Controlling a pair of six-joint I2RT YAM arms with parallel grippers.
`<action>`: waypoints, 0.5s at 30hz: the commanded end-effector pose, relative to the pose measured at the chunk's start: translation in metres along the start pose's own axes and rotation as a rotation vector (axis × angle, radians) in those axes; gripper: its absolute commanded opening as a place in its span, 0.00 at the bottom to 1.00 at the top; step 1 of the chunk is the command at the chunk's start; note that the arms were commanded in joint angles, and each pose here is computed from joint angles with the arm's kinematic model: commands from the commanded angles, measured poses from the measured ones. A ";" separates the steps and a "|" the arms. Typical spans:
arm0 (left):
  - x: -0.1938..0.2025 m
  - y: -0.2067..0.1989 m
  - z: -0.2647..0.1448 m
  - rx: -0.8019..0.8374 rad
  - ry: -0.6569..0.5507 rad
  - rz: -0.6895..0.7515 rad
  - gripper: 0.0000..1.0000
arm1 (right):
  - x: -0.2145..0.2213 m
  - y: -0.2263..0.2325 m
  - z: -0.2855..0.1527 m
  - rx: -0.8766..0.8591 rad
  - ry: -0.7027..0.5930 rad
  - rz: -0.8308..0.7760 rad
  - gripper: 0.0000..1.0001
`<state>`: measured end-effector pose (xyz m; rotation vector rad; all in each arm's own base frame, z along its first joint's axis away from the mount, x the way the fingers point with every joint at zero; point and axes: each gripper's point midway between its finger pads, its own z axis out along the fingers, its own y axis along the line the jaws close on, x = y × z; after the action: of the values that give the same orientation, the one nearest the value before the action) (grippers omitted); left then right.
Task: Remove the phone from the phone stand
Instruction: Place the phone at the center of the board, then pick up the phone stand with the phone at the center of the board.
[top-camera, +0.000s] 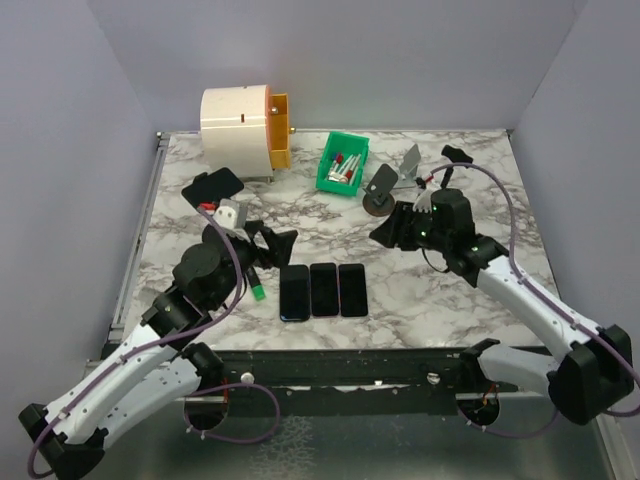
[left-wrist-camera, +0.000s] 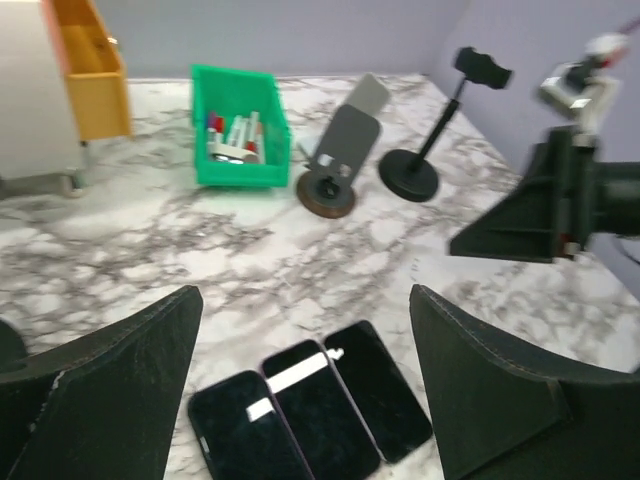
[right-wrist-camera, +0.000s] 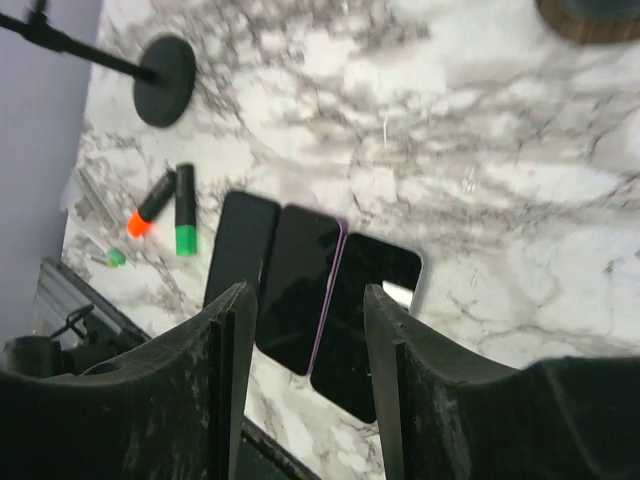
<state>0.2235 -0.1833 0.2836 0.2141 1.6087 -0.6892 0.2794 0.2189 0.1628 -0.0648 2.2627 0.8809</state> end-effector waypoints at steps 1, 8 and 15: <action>-0.046 0.037 0.009 -0.278 -0.010 0.098 0.89 | -0.026 -0.004 -0.034 0.098 -0.106 -0.128 0.53; -0.086 0.071 0.029 -0.467 0.036 0.047 0.93 | -0.031 0.002 -0.056 0.068 -0.200 -0.155 0.53; -0.072 0.091 0.019 -0.529 0.040 -0.233 0.93 | -0.017 -0.004 -0.057 0.071 -0.171 -0.159 0.53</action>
<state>0.3204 -0.1036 0.3438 -0.2148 1.7424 -0.2940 0.2655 0.1851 0.2140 -0.1201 2.0568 0.7466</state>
